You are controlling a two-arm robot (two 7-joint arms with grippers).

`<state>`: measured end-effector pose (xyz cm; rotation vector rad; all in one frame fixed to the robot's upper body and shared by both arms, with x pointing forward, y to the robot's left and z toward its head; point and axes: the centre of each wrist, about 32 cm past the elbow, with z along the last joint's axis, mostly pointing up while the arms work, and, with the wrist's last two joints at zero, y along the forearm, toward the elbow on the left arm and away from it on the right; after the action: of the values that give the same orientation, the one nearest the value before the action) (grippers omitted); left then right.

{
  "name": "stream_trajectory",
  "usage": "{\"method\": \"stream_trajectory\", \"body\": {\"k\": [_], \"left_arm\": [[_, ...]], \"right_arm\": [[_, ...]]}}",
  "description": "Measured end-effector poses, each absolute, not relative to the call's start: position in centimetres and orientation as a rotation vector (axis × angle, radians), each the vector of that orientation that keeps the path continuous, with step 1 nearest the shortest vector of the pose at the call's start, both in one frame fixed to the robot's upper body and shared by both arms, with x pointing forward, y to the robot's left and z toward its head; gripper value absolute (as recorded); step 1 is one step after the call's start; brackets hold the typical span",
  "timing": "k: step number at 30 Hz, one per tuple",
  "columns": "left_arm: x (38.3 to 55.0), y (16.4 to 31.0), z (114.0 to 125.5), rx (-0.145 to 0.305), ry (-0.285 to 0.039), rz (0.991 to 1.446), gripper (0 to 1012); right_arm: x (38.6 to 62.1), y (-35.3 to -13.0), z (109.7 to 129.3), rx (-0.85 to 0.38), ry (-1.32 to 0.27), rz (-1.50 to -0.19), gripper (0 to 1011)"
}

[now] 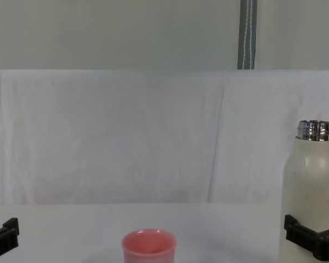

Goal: Grasp the thermos with one hand and pour water into the cup lid.

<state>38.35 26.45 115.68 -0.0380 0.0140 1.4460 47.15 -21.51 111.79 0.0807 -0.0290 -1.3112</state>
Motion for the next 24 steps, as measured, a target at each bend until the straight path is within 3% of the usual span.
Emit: {"method": "stream_trajectory", "body": {"k": [24], "left_arm": [[38.4, 26.5, 115.7, -0.038, 0.014, 1.446, 1001]], "right_arm": [[49.4, -21.6, 112.4, 0.081, -0.041, -1.281, 1001]]}}
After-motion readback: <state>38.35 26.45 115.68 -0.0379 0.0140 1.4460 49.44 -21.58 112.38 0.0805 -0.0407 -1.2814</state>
